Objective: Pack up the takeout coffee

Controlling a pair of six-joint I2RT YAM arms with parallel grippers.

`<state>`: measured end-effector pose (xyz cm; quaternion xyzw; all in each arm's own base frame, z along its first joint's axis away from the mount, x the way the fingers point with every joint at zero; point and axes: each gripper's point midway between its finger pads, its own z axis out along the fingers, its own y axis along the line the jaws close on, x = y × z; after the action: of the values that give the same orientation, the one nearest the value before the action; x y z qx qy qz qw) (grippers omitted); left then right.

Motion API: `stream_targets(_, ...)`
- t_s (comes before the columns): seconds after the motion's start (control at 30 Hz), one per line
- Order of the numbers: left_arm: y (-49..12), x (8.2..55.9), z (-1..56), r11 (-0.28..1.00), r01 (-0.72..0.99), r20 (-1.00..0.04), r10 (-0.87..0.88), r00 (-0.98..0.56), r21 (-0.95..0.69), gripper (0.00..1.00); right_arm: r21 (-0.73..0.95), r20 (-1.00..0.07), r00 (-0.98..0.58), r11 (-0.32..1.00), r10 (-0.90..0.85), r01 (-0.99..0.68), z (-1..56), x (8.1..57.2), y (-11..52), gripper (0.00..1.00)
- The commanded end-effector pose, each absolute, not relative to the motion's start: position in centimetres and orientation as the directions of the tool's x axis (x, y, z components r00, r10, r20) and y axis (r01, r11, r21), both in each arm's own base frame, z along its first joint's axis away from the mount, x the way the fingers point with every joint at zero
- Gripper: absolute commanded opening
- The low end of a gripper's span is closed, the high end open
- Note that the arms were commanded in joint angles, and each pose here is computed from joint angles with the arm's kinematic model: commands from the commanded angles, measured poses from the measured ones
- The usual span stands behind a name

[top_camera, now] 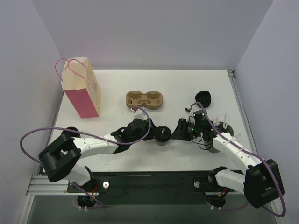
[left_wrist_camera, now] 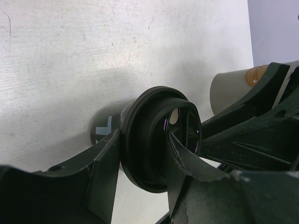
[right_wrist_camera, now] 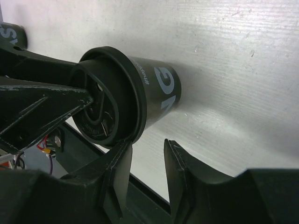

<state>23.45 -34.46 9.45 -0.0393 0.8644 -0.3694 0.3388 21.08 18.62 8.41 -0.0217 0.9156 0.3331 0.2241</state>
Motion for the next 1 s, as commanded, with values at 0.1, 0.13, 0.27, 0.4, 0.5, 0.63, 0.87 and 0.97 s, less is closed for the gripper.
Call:
stream_targets(0.1, -27.2, 17.6, -1.9, 0.927, 0.119, -0.424, -0.046, -0.905, -0.355, 0.47, 0.613, -0.406, -0.904, 0.774, 0.134, -0.161, 7.2, 21.3, 18.9, 0.33)
stream_targets(0.13, -27.2, 17.6, -1.9, 0.928, 0.116, -0.422, -0.048, -0.905, -0.355, 0.47, 0.615, -0.401, -0.906, 0.773, 0.135, -0.157, 7.1, 21.2, 18.8, 0.33)
stream_targets(0.27, -27.4, 17.7, -2.0, 0.922, 0.114, -0.427, -0.059, -0.903, -0.370, 0.47, 0.632, -0.430, -0.890, 0.755, 0.154, -0.175, 8.1, 21.8, 19.2, 0.33)
stream_targets(0.4, -27.1, 17.4, -2.6, 0.923, 0.105, -0.418, -0.064, -0.906, -0.370, 0.47, 0.639, -0.428, -0.888, 0.751, 0.169, -0.165, 8.2, 22.0, 19.3, 0.32)
stream_targets(0.5, -26.9, 17.3, -2.9, 0.922, 0.096, -0.412, -0.073, -0.908, -0.374, 0.47, 0.620, -0.403, -0.899, 0.774, 0.174, -0.128, 6.7, 21.7, 18.8, 0.27)
stream_targets(0.63, -26.5, 16.8, -3.4, 0.925, 0.087, -0.403, -0.075, -0.912, -0.370, 0.47, 0.564, -0.360, -0.917, 0.823, 0.174, -0.065, 4.0, 20.3, 17.4, 0.25)
stream_targets(0.87, -25.8, 16.3, -4.2, 0.928, 0.066, -0.391, -0.089, -0.916, -0.366, 0.47, 0.434, -0.286, -0.947, 0.901, 0.147, 0.009, -0.6, 16.6, 15.1, 0.23)
stream_targets(0.97, -25.4, 16.1, -4.5, 0.930, 0.057, -0.386, -0.095, -0.918, -0.363, 0.47, 0.392, -0.296, -0.944, 0.920, 0.148, 0.022, -1.1, 16.1, 14.6, 0.22)
